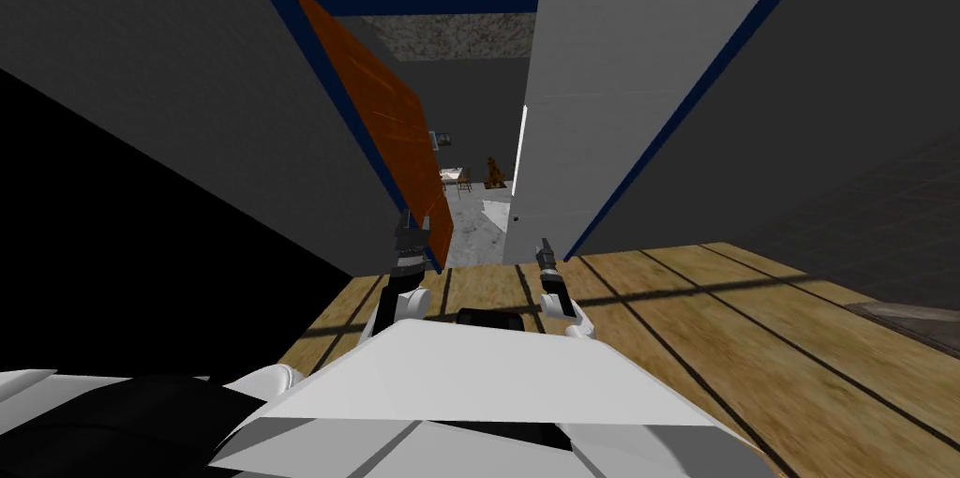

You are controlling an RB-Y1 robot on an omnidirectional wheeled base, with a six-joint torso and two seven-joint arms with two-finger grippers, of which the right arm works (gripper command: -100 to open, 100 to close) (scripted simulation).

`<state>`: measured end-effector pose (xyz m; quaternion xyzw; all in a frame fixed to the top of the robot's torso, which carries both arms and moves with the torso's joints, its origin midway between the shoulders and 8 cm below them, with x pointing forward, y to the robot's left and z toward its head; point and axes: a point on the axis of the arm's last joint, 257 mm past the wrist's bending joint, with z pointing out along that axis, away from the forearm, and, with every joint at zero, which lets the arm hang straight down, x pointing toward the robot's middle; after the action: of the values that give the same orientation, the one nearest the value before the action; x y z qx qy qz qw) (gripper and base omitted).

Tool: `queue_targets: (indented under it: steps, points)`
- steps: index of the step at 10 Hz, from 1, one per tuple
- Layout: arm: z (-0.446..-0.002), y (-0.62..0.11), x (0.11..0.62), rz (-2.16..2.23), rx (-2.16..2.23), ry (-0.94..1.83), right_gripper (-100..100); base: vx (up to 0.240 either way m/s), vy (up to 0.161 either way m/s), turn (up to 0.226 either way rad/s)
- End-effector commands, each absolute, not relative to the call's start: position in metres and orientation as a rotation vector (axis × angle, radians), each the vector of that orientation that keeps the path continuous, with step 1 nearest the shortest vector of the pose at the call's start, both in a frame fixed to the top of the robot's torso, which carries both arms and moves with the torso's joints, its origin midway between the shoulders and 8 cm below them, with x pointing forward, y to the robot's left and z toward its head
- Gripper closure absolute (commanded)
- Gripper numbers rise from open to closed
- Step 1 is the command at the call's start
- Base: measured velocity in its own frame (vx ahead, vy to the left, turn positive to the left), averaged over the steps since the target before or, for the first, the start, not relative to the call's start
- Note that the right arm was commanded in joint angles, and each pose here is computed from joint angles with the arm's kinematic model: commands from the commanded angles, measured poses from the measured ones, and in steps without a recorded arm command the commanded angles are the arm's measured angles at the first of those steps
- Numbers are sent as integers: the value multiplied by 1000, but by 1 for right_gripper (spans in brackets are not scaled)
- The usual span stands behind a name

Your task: Push the door open

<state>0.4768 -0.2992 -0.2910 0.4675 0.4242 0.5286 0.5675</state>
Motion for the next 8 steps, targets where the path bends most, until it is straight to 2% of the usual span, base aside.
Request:
queue_targets:
  steps: [1,8]
  points:
    - [-301,-299,478,1236,1110,1008,-100,52,-31,84]
    - [-342,-301,480,1200,1170,1068,-100,76,-54,135]
